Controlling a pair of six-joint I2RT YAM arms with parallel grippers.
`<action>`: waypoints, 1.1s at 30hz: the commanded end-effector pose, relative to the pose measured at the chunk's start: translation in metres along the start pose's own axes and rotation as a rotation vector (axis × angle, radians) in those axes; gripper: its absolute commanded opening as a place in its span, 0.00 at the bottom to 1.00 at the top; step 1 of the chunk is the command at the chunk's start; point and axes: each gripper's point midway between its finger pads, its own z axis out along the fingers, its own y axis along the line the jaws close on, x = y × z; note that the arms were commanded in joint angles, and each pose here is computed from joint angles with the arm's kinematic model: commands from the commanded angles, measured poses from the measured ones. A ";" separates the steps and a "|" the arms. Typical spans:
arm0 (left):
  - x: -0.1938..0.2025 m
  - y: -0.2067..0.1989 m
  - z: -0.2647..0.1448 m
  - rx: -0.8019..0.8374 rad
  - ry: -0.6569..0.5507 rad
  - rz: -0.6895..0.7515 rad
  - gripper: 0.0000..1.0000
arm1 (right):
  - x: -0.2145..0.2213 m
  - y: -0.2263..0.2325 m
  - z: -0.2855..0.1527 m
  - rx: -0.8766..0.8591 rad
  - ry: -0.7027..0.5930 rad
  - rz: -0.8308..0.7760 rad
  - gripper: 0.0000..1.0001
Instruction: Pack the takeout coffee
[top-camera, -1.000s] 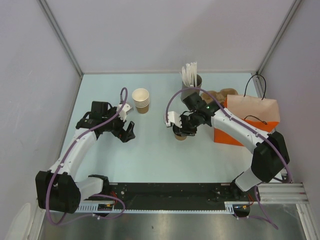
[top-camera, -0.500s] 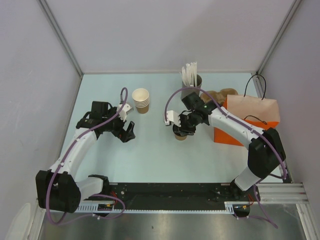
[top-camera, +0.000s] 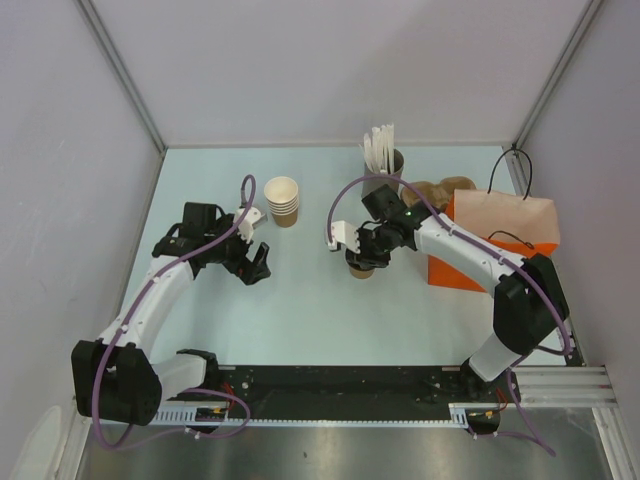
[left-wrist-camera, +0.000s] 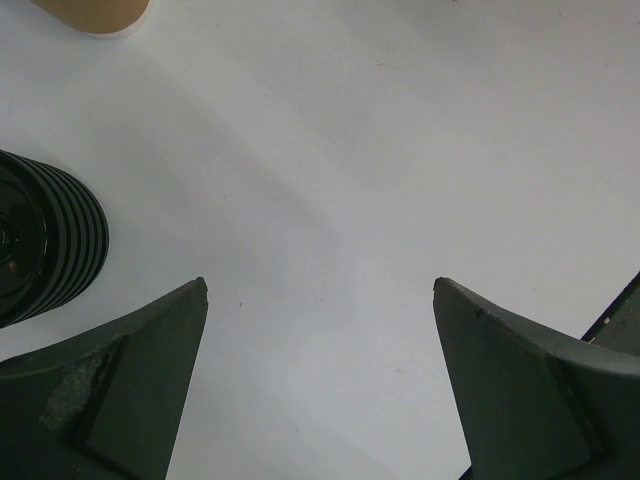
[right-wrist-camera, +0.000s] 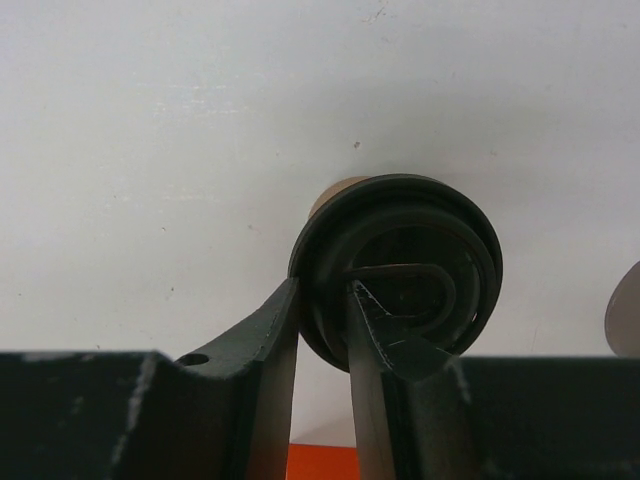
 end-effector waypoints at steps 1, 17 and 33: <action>-0.005 0.002 0.000 0.003 -0.027 0.022 1.00 | 0.005 -0.002 0.008 -0.005 0.025 0.011 0.29; -0.004 0.001 -0.001 0.008 -0.028 0.024 0.99 | 0.003 0.001 0.010 0.003 0.045 0.002 0.08; -0.007 -0.002 -0.002 0.014 -0.038 0.028 1.00 | -0.041 -0.016 -0.040 0.206 -0.064 -0.014 0.00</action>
